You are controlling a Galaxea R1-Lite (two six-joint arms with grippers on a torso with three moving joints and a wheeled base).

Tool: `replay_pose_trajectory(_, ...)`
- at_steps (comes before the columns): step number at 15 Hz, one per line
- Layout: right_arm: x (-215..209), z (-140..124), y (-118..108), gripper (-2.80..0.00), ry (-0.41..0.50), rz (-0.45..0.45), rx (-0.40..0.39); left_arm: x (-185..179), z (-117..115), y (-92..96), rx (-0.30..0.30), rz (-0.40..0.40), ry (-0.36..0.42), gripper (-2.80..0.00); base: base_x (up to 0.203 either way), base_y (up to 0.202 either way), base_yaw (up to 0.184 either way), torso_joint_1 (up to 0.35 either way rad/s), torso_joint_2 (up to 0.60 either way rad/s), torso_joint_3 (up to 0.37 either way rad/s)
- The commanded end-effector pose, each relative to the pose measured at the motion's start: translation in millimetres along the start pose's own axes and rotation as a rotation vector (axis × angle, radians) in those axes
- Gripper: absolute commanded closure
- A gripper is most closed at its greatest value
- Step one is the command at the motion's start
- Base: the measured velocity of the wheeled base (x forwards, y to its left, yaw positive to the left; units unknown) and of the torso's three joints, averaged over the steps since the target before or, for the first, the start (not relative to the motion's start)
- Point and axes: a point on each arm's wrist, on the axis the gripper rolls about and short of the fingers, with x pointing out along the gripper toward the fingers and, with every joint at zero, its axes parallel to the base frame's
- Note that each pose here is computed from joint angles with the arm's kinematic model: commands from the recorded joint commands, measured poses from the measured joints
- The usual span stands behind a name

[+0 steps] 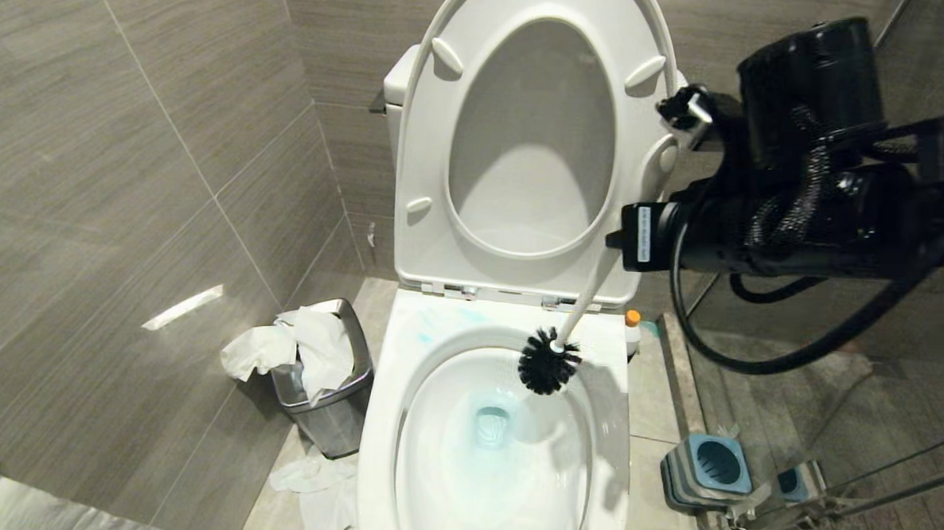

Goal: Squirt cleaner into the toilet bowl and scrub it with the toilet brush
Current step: Scrub the toilet bowl

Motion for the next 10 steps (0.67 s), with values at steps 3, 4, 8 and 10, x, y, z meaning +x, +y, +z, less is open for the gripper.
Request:
replay_pose_trajectory(3, 78, -32, 15, 0.0, 0.128, -0.036, -0.033, 0, 0, 0.0, 0.001, 0.0, 0.002, 0.0, 0.0, 0.0, 0.0, 0.0, 0.0, 0.0)
replay_pose_trajectory(4, 91, -38, 17, 0.0, 0.134, -0.04, -0.035, 0, 0, 0.0, 0.0, 0.0, 0.003, 0.0, 0.0, 0.0, 0.0, 0.0, 0.0, 0.0)
replay_pose_trajectory(8, 147, -74, 24, 0.0, 0.2, -0.057, -0.054, 0, 0, 0.0, 0.0, 0.0, 0.002, 0.0, 0.0, 0.0, 0.0, 0.0, 0.0, 0.0)
replay_pose_trajectory(10, 170, -91, 26, 0.0, 0.213, -0.064, -0.06, 0, 0, 0.0, 0.0, 0.0, 0.003, 0.0, 0.0, 0.0, 0.0, 0.0, 0.0, 0.0)
